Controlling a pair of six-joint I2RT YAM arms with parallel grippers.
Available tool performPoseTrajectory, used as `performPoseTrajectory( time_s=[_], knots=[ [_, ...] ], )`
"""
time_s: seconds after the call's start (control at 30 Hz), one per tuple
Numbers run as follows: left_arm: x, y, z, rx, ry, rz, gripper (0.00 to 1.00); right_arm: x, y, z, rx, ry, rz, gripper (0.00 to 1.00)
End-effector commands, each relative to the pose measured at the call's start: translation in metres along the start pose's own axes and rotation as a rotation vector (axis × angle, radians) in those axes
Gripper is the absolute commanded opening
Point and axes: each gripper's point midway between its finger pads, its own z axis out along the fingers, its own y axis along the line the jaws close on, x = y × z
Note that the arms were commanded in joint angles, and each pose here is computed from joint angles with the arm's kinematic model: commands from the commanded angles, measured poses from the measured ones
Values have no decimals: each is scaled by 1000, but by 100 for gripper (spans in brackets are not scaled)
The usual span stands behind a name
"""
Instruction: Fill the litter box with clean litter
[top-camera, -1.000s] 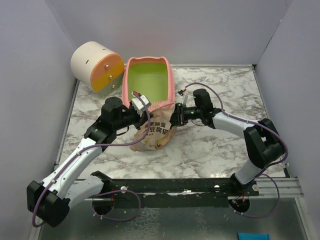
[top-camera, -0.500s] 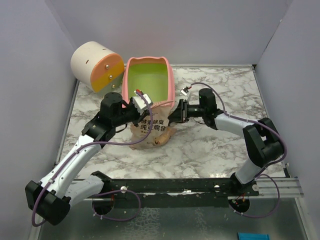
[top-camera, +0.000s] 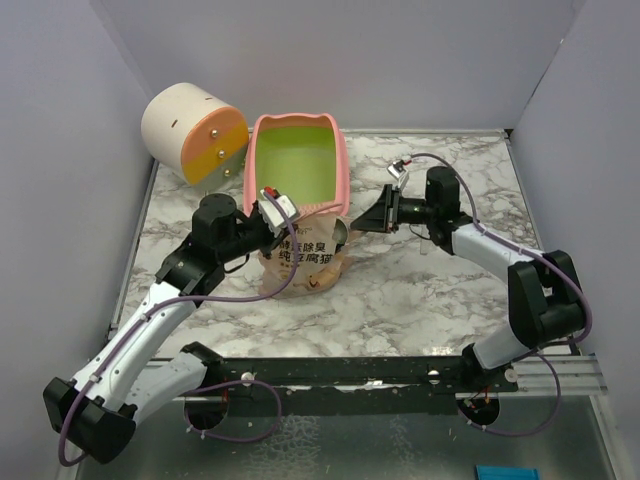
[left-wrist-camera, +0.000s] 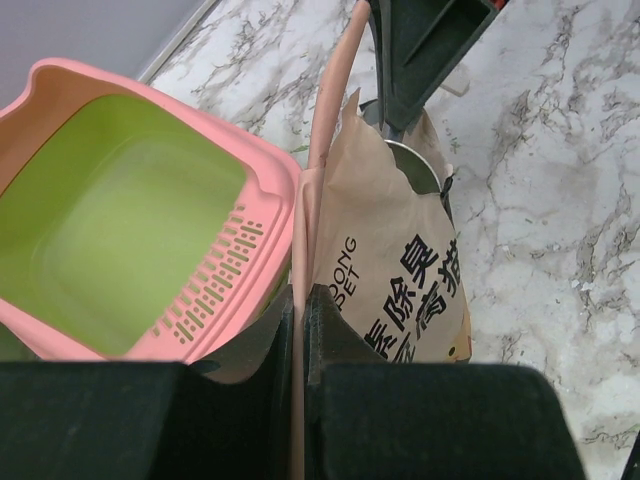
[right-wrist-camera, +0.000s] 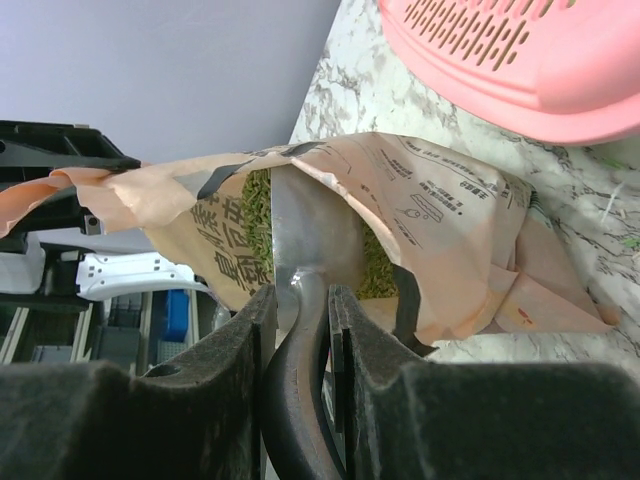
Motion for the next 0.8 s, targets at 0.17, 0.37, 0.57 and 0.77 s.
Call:
performPoseTrajectory(
  time_s=[0.17,0.37,0.57,0.77],
  knots=[
    [-56,9,-16,-54,-209,76,0,-2,11,-28,-30,-10,-10,1],
    [-53,8,-15,-54,-209,69,0,-7,7,-47,-19,-40,10,1],
    [-49,11,-14,-71,-205,58,0,-6,6,-59,-34,-57,38,1],
    [-47,10,-14,-80,-220,45,3,1,3,-64,-73,-73,91,1]
  ],
)
